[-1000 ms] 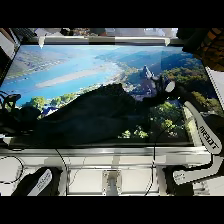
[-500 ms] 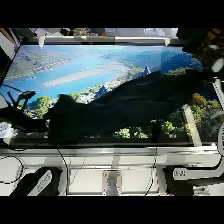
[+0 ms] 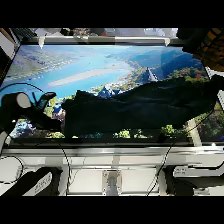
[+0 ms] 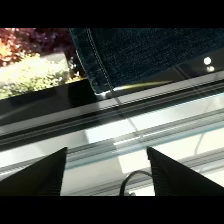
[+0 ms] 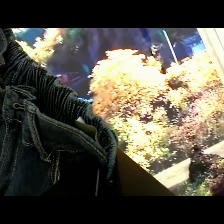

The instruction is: Fold the clothes and pants, and hang the long-sleeved shirts on hangers.

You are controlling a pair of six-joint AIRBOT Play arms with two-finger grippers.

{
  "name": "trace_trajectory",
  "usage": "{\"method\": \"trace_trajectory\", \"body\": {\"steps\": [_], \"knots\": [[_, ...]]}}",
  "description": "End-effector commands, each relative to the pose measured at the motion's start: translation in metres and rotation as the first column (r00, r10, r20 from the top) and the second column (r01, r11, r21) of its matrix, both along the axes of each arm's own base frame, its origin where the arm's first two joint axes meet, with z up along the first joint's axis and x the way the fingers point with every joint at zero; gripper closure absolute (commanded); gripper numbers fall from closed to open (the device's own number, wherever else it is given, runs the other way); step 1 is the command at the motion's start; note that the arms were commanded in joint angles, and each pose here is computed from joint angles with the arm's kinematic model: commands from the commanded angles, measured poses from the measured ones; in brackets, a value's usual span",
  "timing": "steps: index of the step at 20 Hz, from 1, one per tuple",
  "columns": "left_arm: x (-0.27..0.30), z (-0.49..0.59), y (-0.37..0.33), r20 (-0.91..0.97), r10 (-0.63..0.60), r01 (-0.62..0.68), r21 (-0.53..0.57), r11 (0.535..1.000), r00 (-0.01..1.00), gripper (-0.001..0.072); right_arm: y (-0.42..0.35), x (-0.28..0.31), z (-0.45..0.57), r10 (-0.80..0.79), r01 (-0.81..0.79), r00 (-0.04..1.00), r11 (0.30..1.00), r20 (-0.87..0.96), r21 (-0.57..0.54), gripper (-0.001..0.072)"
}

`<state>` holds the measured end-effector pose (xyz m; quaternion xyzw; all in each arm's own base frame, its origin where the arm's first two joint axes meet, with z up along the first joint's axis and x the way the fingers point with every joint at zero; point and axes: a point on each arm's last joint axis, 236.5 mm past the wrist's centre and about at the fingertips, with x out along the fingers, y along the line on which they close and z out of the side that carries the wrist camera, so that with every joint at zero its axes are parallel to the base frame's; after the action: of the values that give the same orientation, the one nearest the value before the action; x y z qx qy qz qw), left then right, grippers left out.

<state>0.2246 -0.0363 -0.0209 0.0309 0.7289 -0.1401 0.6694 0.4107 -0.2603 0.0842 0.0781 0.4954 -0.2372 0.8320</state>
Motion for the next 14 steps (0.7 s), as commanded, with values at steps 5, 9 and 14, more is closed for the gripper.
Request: {"method": "trace_trajectory", "body": {"steps": [5, 9, 14], "knots": [[-0.021, -0.063, -0.008, -0.094, 0.058, -0.059, -0.005, 0.998, 0.994, 0.0116, 0.000, -0.010, -0.004, 0.007, -0.006, 0.999, 1.000, -0.041, 0.018, 0.0676], [0.008, -0.080, -0.029, 0.037, 0.157, -0.153, -0.098, 0.983, 0.987, 0.0135, 0.001, -0.012, -0.005, 0.006, -0.005, 0.999, 1.000, -0.046, 0.022, 0.0676], [0.016, -0.093, -0.040, 0.024, 0.207, -0.202, -0.142, 0.969, 0.978, 0.0473, 0.003, -0.014, -0.007, 0.012, -0.010, 0.998, 1.000, -0.059, 0.028, 0.0676]]}}
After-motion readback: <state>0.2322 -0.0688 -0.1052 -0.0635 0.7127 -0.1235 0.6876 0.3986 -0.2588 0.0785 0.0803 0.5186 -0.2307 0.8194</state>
